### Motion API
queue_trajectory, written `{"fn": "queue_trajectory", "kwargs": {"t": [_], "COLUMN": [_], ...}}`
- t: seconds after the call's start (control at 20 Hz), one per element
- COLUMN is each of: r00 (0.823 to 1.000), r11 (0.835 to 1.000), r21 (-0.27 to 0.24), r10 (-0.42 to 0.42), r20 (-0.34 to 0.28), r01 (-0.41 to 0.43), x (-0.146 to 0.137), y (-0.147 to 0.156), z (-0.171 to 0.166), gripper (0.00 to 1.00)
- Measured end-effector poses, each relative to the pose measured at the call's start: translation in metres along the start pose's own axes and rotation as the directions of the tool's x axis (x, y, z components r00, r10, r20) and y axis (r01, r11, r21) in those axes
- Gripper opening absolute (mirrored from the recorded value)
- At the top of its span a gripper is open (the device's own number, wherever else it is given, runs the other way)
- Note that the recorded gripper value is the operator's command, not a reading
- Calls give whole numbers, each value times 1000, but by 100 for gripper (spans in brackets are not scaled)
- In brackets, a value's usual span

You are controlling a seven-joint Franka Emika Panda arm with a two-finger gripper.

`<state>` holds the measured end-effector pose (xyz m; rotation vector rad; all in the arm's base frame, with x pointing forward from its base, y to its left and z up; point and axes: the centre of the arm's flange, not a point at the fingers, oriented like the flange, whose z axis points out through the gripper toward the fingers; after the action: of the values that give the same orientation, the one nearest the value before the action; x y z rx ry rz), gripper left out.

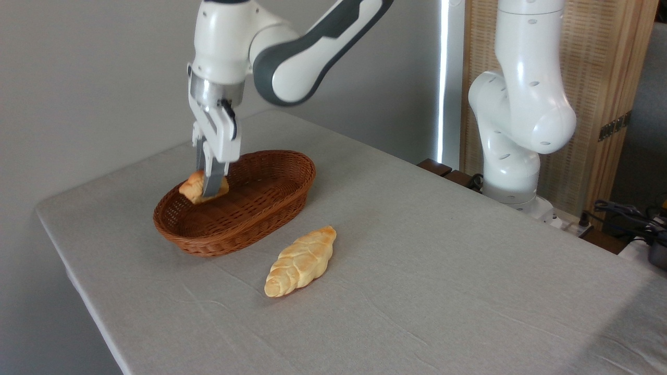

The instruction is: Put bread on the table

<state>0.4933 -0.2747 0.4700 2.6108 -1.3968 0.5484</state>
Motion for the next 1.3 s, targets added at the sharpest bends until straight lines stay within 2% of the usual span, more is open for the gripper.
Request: {"fn": "queue_trajectory", "kwargs": {"t": [0.15, 0.2, 0.35, 0.5, 0.7, 0.8, 0.85, 0.9, 0.95, 1.1, 1.3], "r00": [1000, 999, 990, 975, 956, 953, 953, 952, 951, 946, 943], "r11": [999, 998, 989, 972, 954, 955, 957, 959, 959, 958, 953], "r21": [15, 21, 41, 74, 91, 86, 83, 80, 77, 72, 82], "r10": [-29, -52, -141, -224, -290, -290, -285, -281, -279, -287, -300], "r20": [-8, -9, -10, 1, 45, 85, 106, 120, 130, 150, 146], "r01": [29, 52, 141, 223, 285, 283, 277, 272, 271, 279, 291], "x": [-9, -17, -47, -85, -122, -132, -136, -138, -140, -146, -149], "y": [-12, -22, -63, -109, -145, -153, -156, -158, -160, -165, -174], "z": [-43, -56, -81, -87, -73, -54, -42, -30, -20, -1, -2], "gripper": [42, 47, 49, 49, 48, 52, 74, 90, 94, 97, 96]}}
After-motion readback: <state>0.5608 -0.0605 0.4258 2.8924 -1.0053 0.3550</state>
